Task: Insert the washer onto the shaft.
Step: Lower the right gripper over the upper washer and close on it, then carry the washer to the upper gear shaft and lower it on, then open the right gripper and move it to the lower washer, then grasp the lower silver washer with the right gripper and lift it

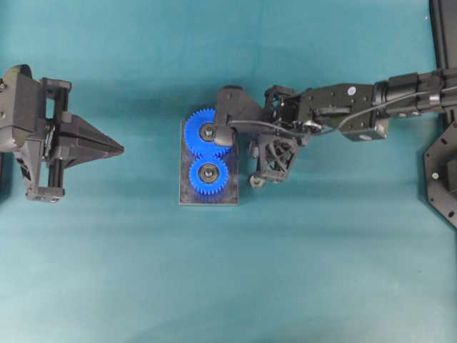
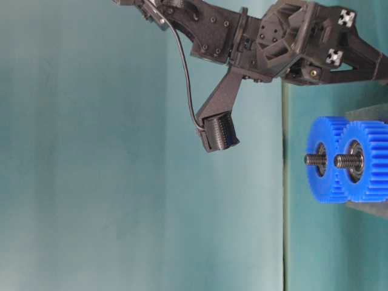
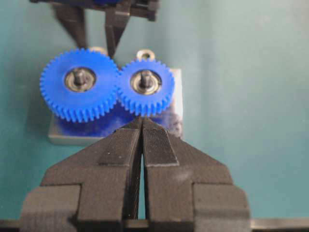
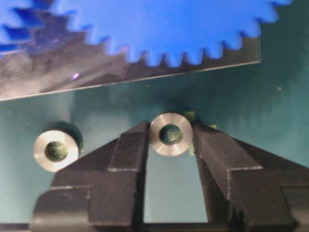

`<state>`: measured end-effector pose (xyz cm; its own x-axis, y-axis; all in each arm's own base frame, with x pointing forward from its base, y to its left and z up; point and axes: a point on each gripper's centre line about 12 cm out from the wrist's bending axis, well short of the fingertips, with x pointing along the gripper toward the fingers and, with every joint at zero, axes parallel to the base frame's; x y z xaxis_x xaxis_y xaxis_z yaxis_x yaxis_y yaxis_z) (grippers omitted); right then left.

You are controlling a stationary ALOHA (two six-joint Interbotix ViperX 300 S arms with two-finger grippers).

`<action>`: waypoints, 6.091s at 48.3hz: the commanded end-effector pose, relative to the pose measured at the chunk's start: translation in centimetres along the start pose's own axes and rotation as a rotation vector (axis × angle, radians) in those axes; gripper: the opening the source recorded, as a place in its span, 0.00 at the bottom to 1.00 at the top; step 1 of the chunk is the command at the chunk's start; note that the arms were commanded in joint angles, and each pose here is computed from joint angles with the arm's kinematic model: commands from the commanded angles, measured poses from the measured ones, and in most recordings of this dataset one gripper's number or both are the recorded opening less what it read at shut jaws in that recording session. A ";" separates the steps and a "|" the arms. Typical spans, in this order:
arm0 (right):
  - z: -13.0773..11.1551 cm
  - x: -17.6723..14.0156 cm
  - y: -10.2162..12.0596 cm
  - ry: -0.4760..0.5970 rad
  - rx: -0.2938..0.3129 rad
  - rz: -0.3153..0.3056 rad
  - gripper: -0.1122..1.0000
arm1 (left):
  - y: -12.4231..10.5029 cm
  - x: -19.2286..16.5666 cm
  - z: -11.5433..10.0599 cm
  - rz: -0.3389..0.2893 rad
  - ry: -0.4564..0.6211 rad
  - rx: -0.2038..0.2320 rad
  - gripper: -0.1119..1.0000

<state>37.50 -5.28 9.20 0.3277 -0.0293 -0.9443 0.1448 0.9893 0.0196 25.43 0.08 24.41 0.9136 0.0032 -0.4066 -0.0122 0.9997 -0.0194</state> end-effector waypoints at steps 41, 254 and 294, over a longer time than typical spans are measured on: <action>8.2 -10.5 1.4 -0.171 -0.027 0.020 0.37 | 0.0 0.2 1.1 0.001 -0.026 -0.002 0.10; -0.3 -0.5 6.1 -0.006 -0.075 0.046 0.62 | -0.5 0.2 0.7 -0.020 -0.053 -0.054 0.10; 1.7 -6.4 6.0 -0.033 -0.035 0.048 0.38 | -0.5 0.2 1.0 -0.020 -0.062 -0.060 0.10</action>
<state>37.07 0.71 12.50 0.2916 0.0163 -0.9564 0.0918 0.9948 0.0449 25.60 -0.35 24.05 0.9220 -0.0128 -0.3869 -0.0200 0.9966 -0.0806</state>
